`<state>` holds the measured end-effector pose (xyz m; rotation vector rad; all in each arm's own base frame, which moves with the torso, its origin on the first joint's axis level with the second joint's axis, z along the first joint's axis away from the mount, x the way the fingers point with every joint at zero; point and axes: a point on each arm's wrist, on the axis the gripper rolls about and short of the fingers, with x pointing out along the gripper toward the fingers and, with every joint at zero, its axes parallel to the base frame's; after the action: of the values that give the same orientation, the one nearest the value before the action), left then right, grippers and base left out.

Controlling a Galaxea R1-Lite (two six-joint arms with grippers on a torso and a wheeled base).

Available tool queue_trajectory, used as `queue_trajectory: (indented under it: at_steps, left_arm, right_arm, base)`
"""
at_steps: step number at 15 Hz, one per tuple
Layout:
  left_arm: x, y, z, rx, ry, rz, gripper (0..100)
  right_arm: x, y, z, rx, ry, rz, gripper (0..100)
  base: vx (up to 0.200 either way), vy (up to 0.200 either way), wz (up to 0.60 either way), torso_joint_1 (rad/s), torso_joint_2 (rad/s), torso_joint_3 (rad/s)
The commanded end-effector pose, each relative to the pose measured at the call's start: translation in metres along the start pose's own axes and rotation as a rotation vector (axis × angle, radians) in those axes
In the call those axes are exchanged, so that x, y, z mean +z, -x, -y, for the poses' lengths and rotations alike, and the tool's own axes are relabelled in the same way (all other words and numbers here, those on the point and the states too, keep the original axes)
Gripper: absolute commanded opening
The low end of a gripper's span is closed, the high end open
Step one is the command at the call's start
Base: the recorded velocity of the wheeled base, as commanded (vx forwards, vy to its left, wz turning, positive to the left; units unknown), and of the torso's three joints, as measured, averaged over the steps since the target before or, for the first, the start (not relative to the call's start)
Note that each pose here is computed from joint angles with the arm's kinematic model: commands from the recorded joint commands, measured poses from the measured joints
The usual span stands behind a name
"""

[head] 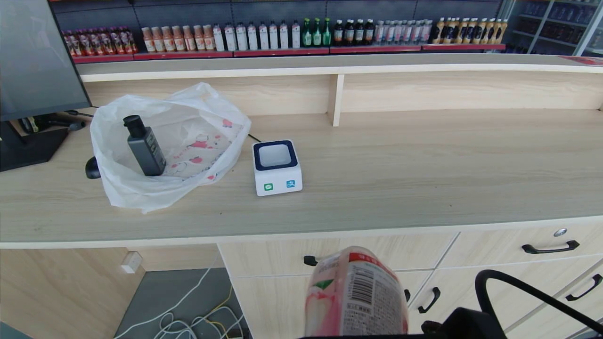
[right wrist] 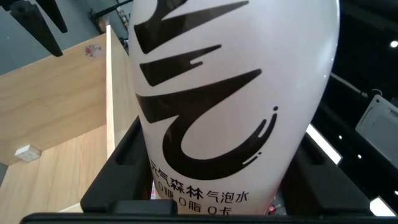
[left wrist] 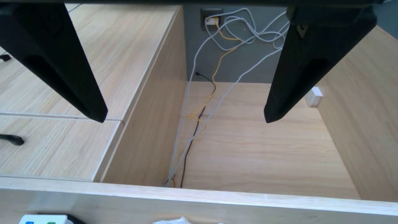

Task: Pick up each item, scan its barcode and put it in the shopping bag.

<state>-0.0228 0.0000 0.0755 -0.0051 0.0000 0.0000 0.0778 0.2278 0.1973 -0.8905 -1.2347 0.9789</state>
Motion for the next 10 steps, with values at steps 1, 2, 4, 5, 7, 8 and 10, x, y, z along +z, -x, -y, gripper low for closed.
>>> queue_trajectory:
  at_steps: [1, 2, 4, 5, 7, 8, 10]
  left_arm:
    - [0.0, 0.0, 0.0, -0.002, -0.001, 0.0, 100]
    - [0.0, 0.0, 0.0, 0.0, -0.001, 0.0, 100]
    - [0.0, 0.0, 0.0, 0.0, -0.001, 0.0, 100]
    - [0.0, 0.0, 0.0, 0.0, 0.001, 0.0, 100]
    - [0.0, 0.0, 0.0, 0.0, 0.001, 0.0, 100]
    - [0.0, 0.0, 0.0, -0.002, 0.001, 0.0, 100]
    - [0.0, 0.0, 0.0, -0.002, -0.001, 0.0, 100]
  right_arm:
    - [-0.001, 0.0002, -0.0009, 0.003, 0.0, -0.003, 0]
    - [-0.0006, 0.0001, -0.001, 0.004, -0.001, -0.002, 0]
    - [-0.0006, 0.0001, -0.001, 0.004, -0.001, -0.002, 0]
    - [-0.0006, 0.0001, -0.001, 0.004, -0.001, -0.002, 0]
    - [-0.0006, -0.0002, -0.0007, 0.002, -0.002, -0.001, 0]
    - [-0.0007, -0.0002, -0.0007, 0.002, -0.005, -0.003, 0]
    - [-0.0007, 0.0, -0.0003, -0.001, -0.008, -0.009, 0]
  base:
    - [0.0, 0.0, 0.0, 0.0, 0.0, 0.0]
    - [0.0, 0.0, 0.0, 0.0, 0.0, 0.0]
    - [0.0, 0.0, 0.0, 0.0, 0.0, 0.0]
    - [0.0, 0.0, 0.0, 0.0, 0.0, 0.0]
    - [0.0, 0.0, 0.0, 0.0, 0.0, 0.0]
    - [0.0, 0.0, 0.0, 0.0, 0.0, 0.0]
    - [0.0, 0.0, 0.0, 0.0, 0.0, 0.0]
